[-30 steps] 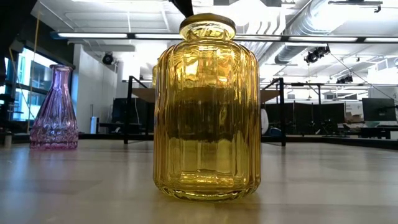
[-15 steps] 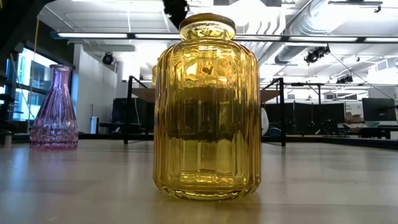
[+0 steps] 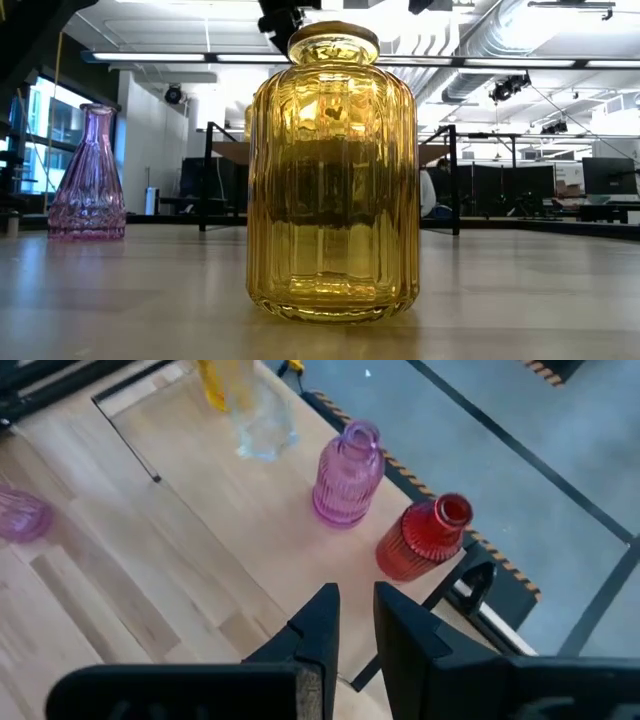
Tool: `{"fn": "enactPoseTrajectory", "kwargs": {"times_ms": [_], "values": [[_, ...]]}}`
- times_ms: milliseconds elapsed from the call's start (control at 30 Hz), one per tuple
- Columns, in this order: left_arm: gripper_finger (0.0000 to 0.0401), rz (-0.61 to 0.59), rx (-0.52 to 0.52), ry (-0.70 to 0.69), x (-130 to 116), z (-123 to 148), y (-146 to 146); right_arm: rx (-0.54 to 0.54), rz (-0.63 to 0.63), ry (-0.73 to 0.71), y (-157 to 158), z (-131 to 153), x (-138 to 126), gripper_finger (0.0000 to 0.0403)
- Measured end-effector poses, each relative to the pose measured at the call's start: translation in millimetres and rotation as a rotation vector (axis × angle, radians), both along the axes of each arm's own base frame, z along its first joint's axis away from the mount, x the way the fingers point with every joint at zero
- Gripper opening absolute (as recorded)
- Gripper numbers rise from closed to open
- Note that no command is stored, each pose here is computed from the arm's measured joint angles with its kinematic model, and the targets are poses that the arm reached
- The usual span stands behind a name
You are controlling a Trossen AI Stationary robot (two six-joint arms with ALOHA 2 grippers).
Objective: Sort vases onto shelf
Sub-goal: Put the left transparent vase on the shelf
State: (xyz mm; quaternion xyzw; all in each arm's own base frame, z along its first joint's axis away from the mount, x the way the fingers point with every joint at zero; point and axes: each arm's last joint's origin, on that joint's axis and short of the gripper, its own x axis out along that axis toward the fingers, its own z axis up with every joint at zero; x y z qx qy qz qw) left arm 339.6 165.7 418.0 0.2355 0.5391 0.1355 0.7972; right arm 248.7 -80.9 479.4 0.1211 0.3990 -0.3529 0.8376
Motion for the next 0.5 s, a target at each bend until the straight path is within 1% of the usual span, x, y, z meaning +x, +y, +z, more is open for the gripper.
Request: {"fn": "enactPoseTrajectory", "kwargs": {"times_ms": [133, 267, 400, 500], "values": [[0.0005, -0.032, -0.053, -0.011, 4.4, -5.4, 1.9, 0.011, -0.004, 0.029, -1.1, -7.6, 3.7, 0.0046], [0.0005, -0.018, -0.035, 0.024, 8.9, -12.8, 7.0, 0.015, -0.004, 0.046, -1.7, -12.0, 5.9, 0.0046], [0.0005, 0.004, -0.036, 0.035, 7.2, -14.7, 11.4, 0.015, -0.004, 0.046, -1.7, -12.2, 6.0, 0.0046], [0.0005, -0.007, -0.029, 0.046, 8.3, -16.9, 14.5, 0.015, -0.003, 0.047, -1.7, -12.2, 6.0, 0.0046]]}}
